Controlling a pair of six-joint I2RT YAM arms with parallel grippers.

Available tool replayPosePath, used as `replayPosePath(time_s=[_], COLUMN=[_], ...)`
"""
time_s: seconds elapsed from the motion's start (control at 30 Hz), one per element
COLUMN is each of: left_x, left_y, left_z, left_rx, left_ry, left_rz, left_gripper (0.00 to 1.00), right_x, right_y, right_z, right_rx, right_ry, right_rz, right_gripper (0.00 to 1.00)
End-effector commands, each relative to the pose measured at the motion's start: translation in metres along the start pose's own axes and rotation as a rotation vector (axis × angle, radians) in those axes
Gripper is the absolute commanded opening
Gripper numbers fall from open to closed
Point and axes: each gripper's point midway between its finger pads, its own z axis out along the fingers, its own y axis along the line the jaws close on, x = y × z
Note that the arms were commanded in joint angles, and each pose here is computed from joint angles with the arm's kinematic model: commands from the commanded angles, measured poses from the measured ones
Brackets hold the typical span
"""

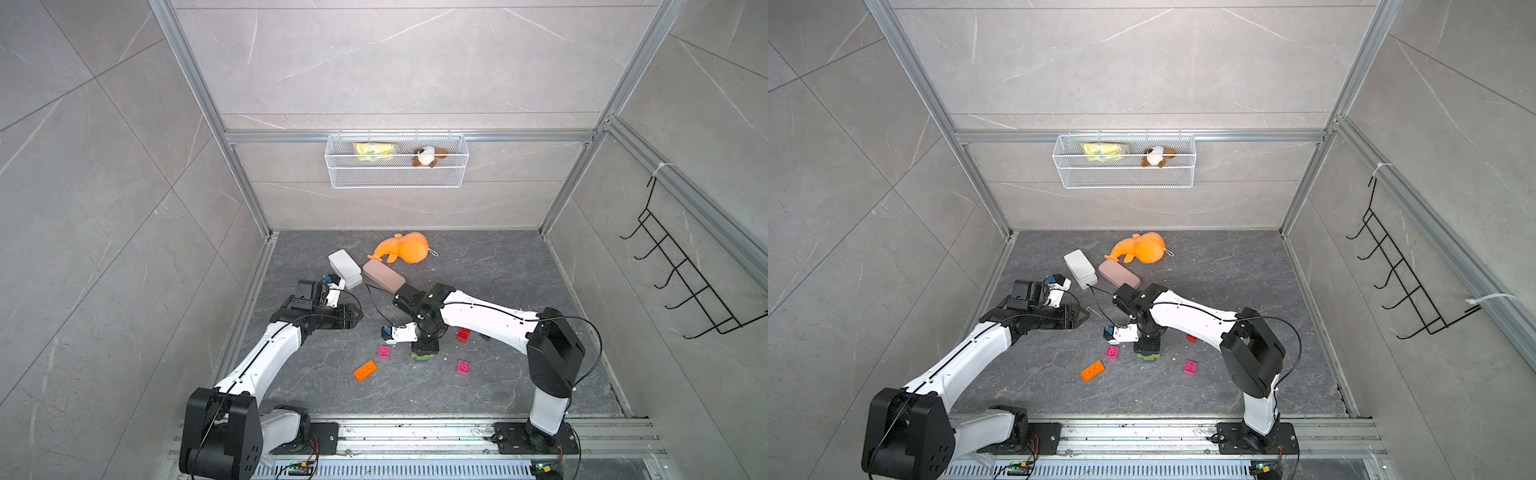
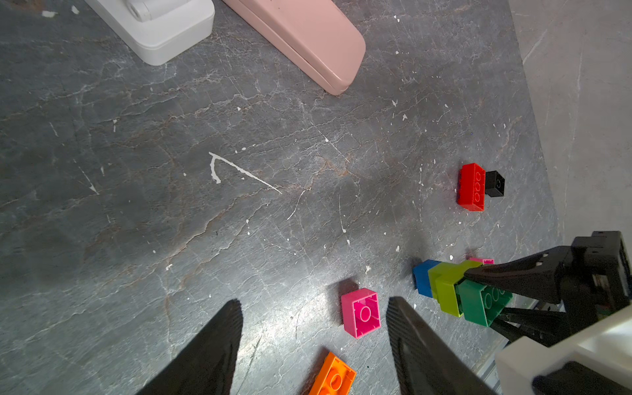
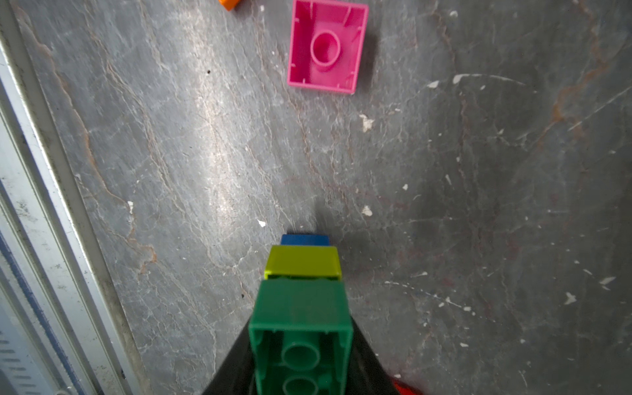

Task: Assemble a carrot with lego
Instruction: Assemble the lego brick with the lego brick.

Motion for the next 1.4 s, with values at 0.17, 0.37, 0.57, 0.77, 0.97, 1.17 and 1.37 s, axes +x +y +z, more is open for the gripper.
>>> replayPosePath(time_s=[0.17,0.37,0.57,0.77,0.97,1.17,1.37], left_x=[-0.007,-0.007,-0.006,-0.007,-0.006,-0.005,-0.005], left_y=[-0.006,-0.006,-0.006,-0.005,-0.005,-0.005,-0.006], left_z=[-0.003,-0.003,-0.003,-0.002,-0.003,-0.004,-0.004], left_rx=[0.031,0.027,0.026,0.026,0.024,0.023,0.025], left_ry=[-0.014,-0.015,-0.015,-0.015,-0.015,-0.016,-0.017], left_rz=[0.01,0.01,0.007,0.005,0.006,0.007,0.006], left_gripper=[0.71,0.7,0.7,0.7,0.7,0.7,0.7], right_x=[0.027,0.043,0.054,0.05,0.048,0.049,0.056], right_y=[0.009,0.013,0.014,0.01,0.009,0.016,0.021], right_z=[0.031,0.044,0.044,0.038,0.042,0.06,0.078], right_rx=[-0.064,-0.073,-0.057,-0.057,-0.067,-0.092,-0.111], right_ry=[0.15,0.247,0.31,0.356,0.37,0.356,0.382], right_rz=[0.051,0.066,0.058,0.048,0.046,0.062,0.06], right_gripper=[0.31,0.31,0.31,0.3,0.29,0.32,0.32])
